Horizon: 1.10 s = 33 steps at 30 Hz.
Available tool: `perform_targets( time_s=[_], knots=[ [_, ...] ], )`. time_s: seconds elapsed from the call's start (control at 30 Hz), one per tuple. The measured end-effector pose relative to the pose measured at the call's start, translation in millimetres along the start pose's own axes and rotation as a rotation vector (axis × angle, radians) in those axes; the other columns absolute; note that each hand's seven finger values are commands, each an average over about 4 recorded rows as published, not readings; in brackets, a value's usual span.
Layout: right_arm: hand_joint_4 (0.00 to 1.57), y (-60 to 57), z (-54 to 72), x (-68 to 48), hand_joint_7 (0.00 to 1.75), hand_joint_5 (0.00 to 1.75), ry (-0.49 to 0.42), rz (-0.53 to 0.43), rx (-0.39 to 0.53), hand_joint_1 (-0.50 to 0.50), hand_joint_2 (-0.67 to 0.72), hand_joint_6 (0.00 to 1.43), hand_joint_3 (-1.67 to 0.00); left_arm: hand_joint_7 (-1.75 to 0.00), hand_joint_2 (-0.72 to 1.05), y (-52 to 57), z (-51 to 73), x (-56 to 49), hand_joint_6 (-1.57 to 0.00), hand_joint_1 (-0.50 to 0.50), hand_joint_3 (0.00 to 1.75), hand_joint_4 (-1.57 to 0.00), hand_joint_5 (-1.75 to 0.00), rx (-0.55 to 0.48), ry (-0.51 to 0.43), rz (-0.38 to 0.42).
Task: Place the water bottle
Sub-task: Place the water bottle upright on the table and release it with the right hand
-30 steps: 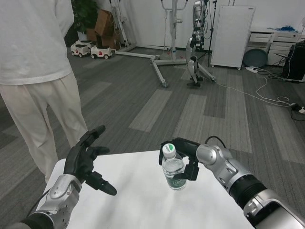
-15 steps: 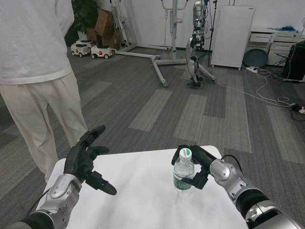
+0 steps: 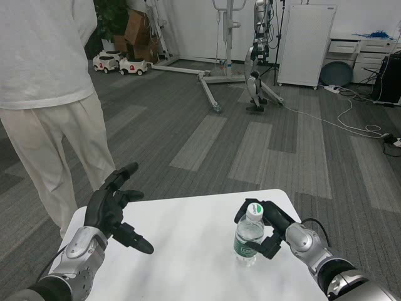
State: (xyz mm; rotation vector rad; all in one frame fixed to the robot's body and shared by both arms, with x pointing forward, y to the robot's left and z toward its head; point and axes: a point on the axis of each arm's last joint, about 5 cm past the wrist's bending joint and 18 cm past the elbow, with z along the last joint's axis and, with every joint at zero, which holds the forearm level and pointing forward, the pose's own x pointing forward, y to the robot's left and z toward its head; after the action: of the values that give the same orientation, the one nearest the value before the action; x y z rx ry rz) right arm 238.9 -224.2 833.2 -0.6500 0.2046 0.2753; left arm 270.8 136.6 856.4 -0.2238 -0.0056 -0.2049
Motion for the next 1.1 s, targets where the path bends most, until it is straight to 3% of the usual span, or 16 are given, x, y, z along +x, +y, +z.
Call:
perform_targets(
  time_s=[0.1, 0.23, 0.3, 0.53, 0.63, 0.9, 1.1],
  knots=[
    [1.54, 1.7, 0.6, 0.4, 1.41, 1.28, 0.0, 0.027, -0.049, -0.08, -0.6, 1.34, -1.59, -0.42, -0.55, 0.0, 0.0, 0.0, 0.0, -0.5, 0.09, 0.0, -1.75, 0.0, 0.0, 0.0],
    [1.54, 2.4, 2.7, 1.7, 1.4, 1.36, 0.001, 0.055, -0.116, -0.08, -0.6, 1.34, -1.59, -0.42, -0.55, 0.0, 0.0, 0.0, 0.0, -0.5, 0.04, 0.0, -1.75, 0.0, 0.0, 0.0],
    [1.54, 2.3, 4.0, 2.4, 1.41, 1.31, 0.0, 0.063, -0.141, -0.08, -0.6, 1.33, -1.59, -0.42, -0.55, 0.0, -0.1, 0.0, 0.0, -0.5, 0.07, 0.0, -1.75, 0.0, 0.0, 0.0],
    [1.54, 2.5, 4.4, 2.9, 1.41, 1.26, 0.01, 0.074, -0.171, -0.08, -0.6, 1.34, -1.59, -0.42, -0.55, 0.0, -0.1, 0.0, 0.0, -0.5, 0.09, 0.0, -1.75, 0.0, 0.0, 0.0],
    [1.55, 2.6, 3.7, 2.7, 1.41, 1.33, 0.014, 0.075, -0.17, -0.08, -0.6, 1.34, -1.59, -0.42, -0.55, 0.0, -0.1, 0.0, 0.0, -0.5, 0.09, 0.0, -1.75, 0.0, 0.0, 0.0],
    [1.57, 3.0, -0.7, 0.6, 1.47, 1.36, 0.039, 0.071, -0.147, -0.08, -0.6, 1.34, -1.59, -0.42, -0.55, -0.1, -0.2, -0.1, 0.0, -0.5, 0.09, 0.0, -1.75, 0.0, 0.001, -0.001],
    [1.57, 4.3, -15.0, -7.4, 1.47, 1.36, 0.11, 0.0, 0.023, -0.08, -0.6, 1.34, -1.59, -0.42, -0.55, -0.4, -0.7, -0.6, 0.0, -0.5, 0.09, 0.0, -1.75, 0.001, 0.002, -0.003]
  ],
)
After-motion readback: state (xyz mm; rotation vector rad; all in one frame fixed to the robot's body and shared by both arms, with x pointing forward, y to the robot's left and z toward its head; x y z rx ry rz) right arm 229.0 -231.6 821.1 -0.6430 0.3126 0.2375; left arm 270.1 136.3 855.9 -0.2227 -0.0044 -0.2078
